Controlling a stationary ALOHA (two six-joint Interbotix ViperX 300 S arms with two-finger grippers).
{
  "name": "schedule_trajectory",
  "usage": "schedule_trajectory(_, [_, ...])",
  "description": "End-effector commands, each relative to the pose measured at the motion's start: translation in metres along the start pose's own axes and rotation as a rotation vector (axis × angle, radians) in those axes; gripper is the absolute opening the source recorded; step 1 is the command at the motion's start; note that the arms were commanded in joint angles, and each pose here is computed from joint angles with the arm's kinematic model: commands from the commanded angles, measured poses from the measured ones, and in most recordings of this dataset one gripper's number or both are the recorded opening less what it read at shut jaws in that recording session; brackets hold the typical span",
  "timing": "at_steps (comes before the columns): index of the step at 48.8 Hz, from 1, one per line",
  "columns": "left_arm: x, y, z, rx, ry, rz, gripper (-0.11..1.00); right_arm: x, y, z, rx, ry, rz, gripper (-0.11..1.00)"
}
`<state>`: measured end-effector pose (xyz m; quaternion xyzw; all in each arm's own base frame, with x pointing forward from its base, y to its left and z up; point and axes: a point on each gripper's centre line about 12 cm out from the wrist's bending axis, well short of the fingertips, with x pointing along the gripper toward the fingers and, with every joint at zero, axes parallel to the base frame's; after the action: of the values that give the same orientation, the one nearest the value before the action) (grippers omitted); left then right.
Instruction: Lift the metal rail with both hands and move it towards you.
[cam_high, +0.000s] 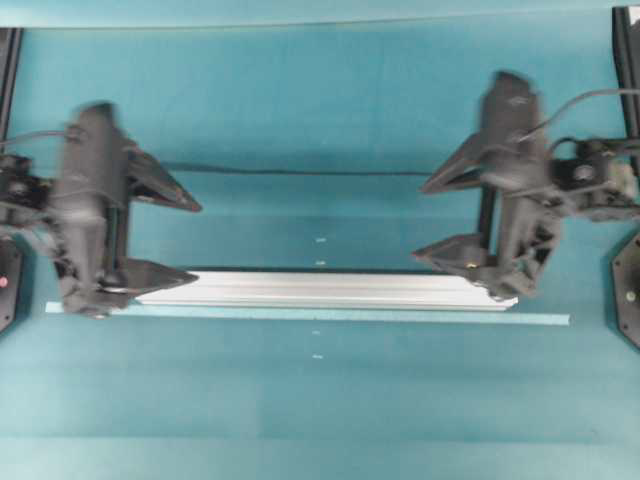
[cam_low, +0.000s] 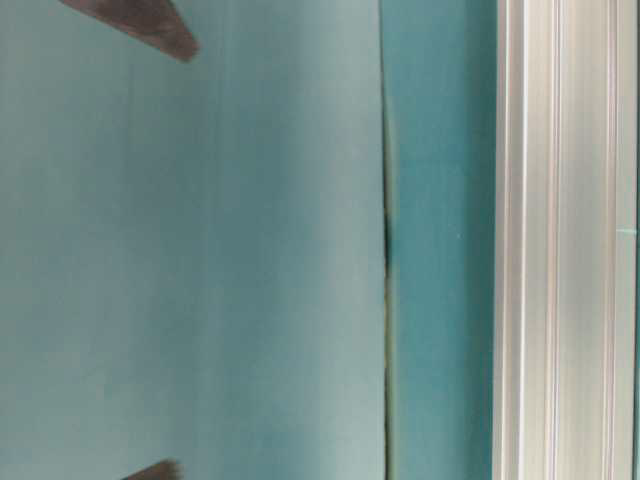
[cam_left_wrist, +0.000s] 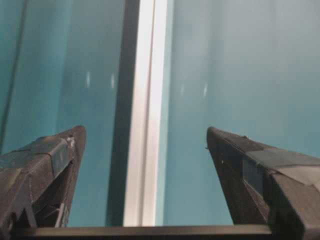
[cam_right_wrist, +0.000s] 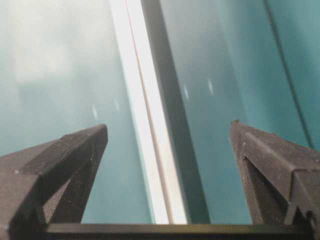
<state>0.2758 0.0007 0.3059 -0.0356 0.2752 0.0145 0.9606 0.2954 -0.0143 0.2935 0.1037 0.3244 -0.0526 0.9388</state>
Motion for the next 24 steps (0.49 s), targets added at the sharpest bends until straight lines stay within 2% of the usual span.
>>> schedule_trajectory(1, [-0.014,-0.001,0.01,-0.004,-0.09,-0.01,0.95,-0.013,0.003,0.006,-0.007,-0.093,0.022,0.99])
schedule_trajectory(12, [-0.034,-0.002,0.011,-0.007,-0.168,-0.018,0.94,-0.038,0.003,0.008,-0.014,-0.236,0.047,0.99])
schedule_trajectory(24, [-0.046,-0.001,0.012,-0.004,-0.201,-0.021,0.94,-0.064,0.002,0.002,-0.013,-0.305,0.06,0.99])
